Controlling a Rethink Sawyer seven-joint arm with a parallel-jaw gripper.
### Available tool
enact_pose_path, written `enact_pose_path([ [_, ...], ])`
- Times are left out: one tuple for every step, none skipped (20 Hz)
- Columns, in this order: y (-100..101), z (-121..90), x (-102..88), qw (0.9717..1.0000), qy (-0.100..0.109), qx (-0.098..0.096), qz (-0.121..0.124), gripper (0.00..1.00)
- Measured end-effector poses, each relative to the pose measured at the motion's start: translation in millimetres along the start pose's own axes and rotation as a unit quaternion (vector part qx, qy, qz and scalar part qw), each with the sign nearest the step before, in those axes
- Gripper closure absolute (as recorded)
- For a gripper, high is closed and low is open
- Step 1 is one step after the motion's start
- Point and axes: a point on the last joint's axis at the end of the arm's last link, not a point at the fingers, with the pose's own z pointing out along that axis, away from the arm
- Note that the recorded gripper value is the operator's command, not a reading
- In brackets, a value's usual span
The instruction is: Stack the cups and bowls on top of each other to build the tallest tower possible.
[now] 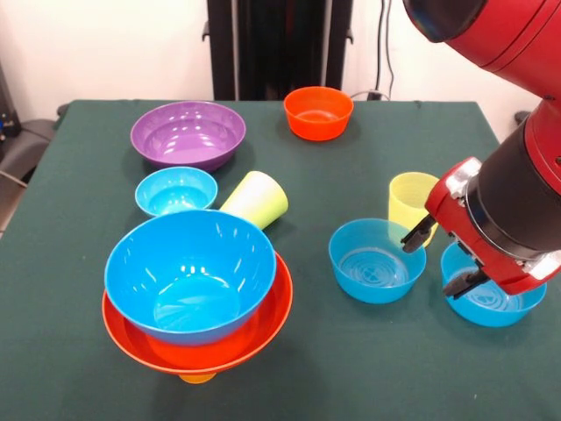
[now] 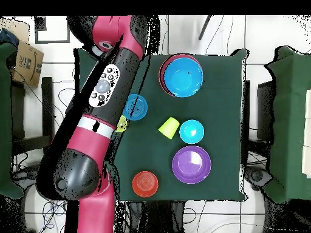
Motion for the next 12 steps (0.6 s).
enact_pose_path([
  [-0.2, -0.1, 0.7, 1.0000, 0.003, 0.001, 0.000, 0.00],
  [-0.2, -0.2, 1.1, 1.0000, 0.004, 0.001, 0.000, 0.00],
  [-0.3, -0.4, 1.4, 1.0000, 0.005, 0.001, 0.001, 0.00],
  [-0.5, -0.7, 2.3, 1.0000, 0.009, 0.002, 0.003, 0.00],
  [-0.8, -0.9, 3.2, 0.9999, 0.012, 0.003, 0.005, 0.00],
  [-0.9, -1.0, 3.5, 0.9999, 0.013, 0.003, 0.006, 0.00],
  [-1.0, -1.0, 3.9, 0.9999, 0.014, 0.004, 0.008, 0.00],
  [-1.2, -1.0, 4.4, 0.9998, 0.016, 0.005, 0.013, 0.00],
  [-1.3, -1.2, 4.8, 0.9996, 0.017, 0.006, 0.019, 0.00],
  [-1.2, -1.3, 5.0, 0.9996, 0.018, 0.005, 0.023, 0.00],
  [-1.1, -1.4, 5.2, 0.9995, 0.018, 0.005, 0.026, 0.00],
  [-0.9, -1.4, 5.5, 0.9993, 0.018, 0.006, 0.032, 0.00],
])
